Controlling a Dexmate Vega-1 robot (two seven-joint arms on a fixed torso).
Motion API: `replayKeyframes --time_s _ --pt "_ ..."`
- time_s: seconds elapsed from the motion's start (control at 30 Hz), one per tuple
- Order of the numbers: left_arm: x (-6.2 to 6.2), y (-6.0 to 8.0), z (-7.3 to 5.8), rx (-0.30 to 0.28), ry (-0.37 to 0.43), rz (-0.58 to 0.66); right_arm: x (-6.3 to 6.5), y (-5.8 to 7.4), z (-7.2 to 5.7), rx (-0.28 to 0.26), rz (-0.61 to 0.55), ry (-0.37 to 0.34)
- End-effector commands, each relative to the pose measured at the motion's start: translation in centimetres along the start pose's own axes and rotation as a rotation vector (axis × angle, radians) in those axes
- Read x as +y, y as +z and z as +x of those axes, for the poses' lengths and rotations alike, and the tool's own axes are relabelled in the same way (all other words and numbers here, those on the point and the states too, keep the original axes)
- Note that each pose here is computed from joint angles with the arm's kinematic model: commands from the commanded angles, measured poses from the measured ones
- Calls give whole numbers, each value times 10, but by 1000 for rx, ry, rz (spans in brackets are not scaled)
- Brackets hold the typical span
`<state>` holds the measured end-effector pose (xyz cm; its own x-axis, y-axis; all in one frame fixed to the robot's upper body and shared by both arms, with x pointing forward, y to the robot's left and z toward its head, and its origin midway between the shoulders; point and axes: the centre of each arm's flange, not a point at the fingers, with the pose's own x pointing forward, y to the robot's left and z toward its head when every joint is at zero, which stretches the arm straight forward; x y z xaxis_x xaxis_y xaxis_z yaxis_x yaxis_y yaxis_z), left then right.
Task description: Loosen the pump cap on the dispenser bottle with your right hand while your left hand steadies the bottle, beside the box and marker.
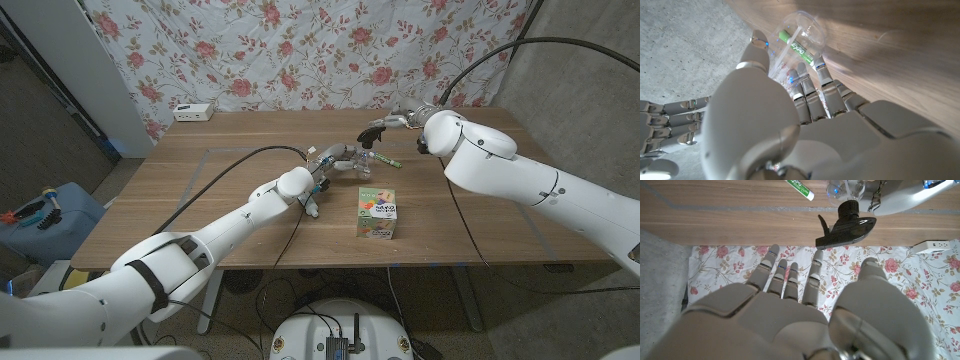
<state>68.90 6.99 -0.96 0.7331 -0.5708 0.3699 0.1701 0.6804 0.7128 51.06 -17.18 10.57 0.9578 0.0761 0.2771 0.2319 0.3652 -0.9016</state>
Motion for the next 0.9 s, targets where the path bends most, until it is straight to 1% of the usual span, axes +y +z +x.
replayKeyframes --time_s 0.03,0.23,0.53,0.8,0.9 --pt "1 1 2 -2 -3 4 5 1 -1 40 4 4" --pt "1 1 3 -3 -4 5 7 2 1 52 1 17" --pt "1 2 3 -5 -7 10 9 3 4 89 -4 35" --pt "1 4 3 -7 -8 14 11 5 8 105 -11 59" --pt "0 4 3 -8 -11 14 12 7 9 100 -14 61"
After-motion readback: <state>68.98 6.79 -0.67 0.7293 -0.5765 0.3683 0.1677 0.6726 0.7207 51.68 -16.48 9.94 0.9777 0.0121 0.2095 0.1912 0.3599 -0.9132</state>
